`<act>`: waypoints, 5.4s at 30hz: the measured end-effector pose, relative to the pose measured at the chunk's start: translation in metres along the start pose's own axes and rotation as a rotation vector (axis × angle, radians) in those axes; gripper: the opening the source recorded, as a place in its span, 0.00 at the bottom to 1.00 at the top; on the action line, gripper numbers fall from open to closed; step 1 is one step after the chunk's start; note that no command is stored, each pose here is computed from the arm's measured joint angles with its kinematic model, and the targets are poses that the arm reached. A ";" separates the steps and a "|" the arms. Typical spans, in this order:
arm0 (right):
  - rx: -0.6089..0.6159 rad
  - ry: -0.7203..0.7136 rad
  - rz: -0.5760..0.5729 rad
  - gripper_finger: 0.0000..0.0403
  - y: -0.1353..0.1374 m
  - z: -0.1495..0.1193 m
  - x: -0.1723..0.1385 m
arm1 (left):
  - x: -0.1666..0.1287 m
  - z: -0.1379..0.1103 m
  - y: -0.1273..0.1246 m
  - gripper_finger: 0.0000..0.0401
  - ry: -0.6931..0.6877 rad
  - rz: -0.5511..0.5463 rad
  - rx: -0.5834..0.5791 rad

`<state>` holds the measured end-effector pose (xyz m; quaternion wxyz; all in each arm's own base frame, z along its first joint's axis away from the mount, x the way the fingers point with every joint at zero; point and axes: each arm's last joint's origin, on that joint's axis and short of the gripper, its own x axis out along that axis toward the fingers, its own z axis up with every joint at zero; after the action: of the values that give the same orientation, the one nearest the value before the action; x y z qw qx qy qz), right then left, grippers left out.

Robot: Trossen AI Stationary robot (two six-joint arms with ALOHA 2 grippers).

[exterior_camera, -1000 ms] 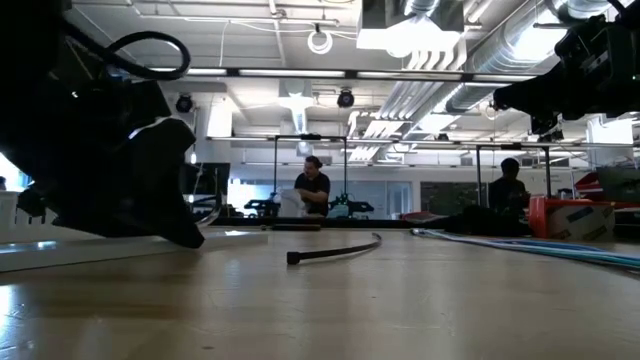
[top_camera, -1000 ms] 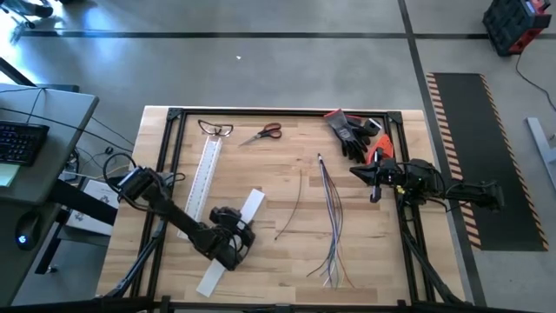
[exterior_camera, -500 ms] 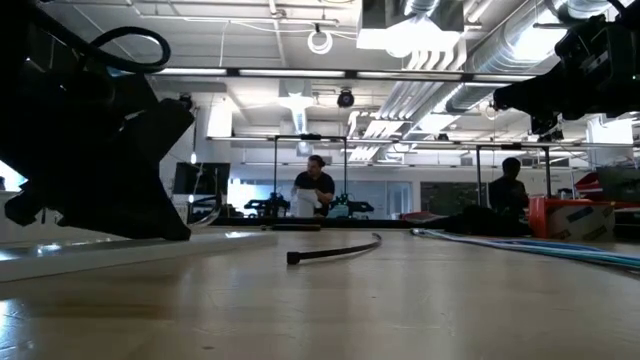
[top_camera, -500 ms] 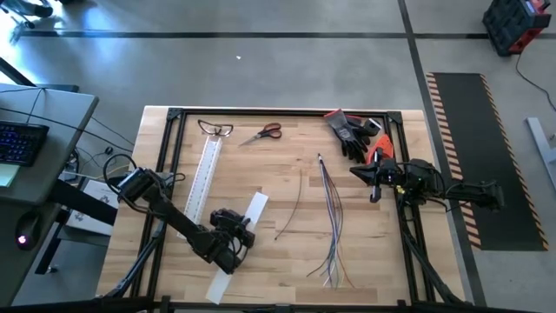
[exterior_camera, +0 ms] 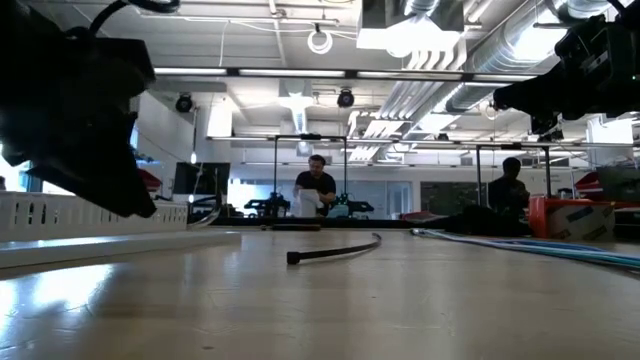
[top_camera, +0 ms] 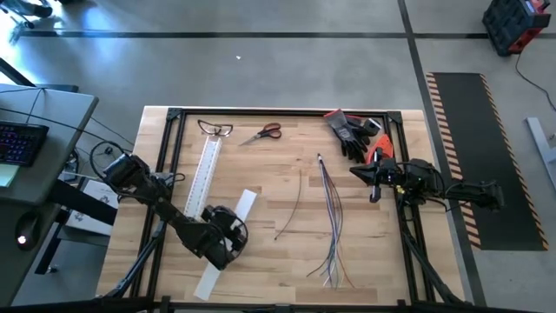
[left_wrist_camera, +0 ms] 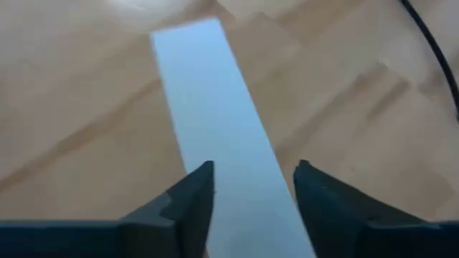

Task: Ziptie cables
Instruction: Move the white cable duct lid to the left side of the table

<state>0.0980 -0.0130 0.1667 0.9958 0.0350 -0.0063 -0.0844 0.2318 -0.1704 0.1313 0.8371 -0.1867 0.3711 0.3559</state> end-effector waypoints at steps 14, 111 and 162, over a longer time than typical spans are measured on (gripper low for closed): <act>0.000 -0.001 0.000 0.00 0.000 0.000 0.000 | 0.009 -0.010 -0.008 0.57 0.057 -0.005 0.052; 0.000 0.000 0.000 0.00 0.000 0.000 0.000 | 0.034 0.062 0.039 0.38 -0.125 0.473 -0.099; 0.000 0.000 0.000 0.00 0.000 0.000 0.000 | 0.016 0.107 0.045 0.00 0.213 0.395 0.016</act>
<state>0.0980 -0.0130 0.1666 0.9958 0.0349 -0.0063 -0.0844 0.2583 -0.0705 0.1870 0.7088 -0.1406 0.4895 0.4881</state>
